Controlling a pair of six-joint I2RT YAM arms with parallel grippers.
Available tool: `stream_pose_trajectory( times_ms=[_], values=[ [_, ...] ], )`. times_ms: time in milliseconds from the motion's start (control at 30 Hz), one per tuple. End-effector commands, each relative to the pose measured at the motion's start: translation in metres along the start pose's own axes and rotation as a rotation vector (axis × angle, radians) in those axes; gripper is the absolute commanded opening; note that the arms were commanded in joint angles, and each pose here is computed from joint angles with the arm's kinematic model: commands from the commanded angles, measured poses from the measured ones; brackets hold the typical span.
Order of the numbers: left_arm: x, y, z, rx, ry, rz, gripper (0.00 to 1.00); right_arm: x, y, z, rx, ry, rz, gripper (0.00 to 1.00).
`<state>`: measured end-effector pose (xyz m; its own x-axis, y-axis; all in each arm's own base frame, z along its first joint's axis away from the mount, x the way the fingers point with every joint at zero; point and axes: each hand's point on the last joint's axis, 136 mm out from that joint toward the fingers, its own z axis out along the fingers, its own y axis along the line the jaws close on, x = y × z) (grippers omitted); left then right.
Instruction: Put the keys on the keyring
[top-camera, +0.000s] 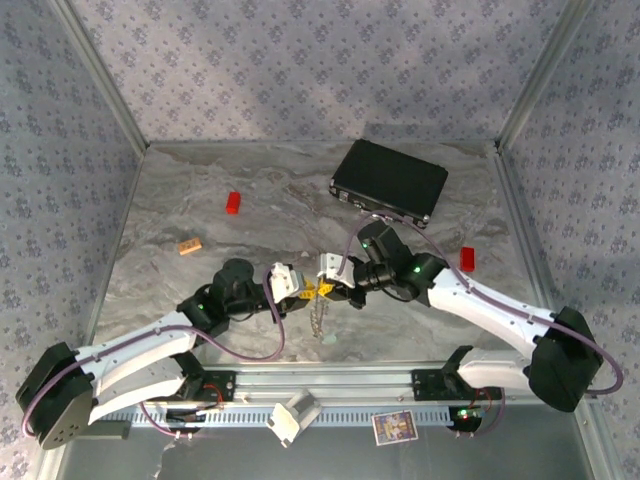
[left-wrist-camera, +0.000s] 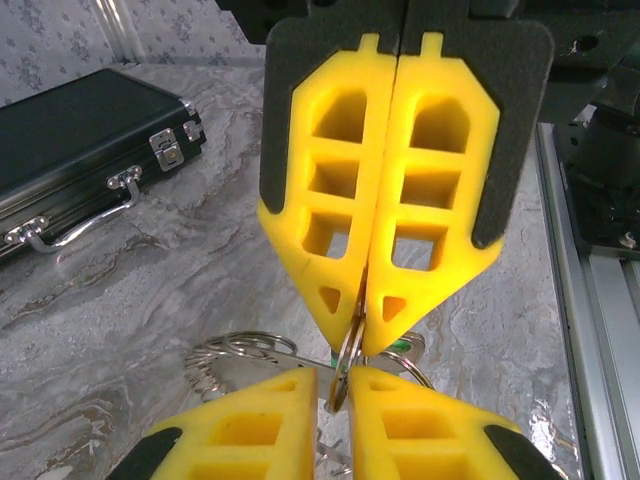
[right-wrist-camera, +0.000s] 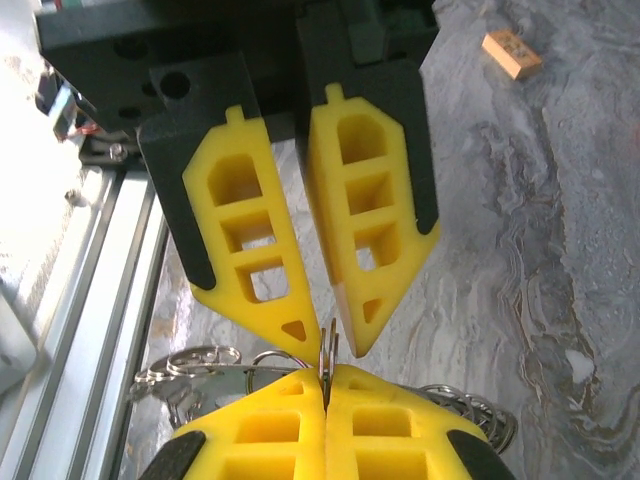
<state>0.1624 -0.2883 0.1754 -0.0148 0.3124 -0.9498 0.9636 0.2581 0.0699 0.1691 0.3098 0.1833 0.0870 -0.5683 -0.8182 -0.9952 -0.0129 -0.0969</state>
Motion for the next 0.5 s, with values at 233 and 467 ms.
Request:
stream_pose_trajectory(
  times_ms=[233,467],
  values=[
    [-0.016,-0.010,0.000,0.073,-0.017,0.054,0.15,-0.004,0.001,0.000,-0.014,0.095,-0.078,0.00],
    [-0.017,-0.012,0.002,0.090,-0.016,0.061,0.09,-0.015,0.003,0.002,-0.029,0.045,-0.079,0.00]
  ],
)
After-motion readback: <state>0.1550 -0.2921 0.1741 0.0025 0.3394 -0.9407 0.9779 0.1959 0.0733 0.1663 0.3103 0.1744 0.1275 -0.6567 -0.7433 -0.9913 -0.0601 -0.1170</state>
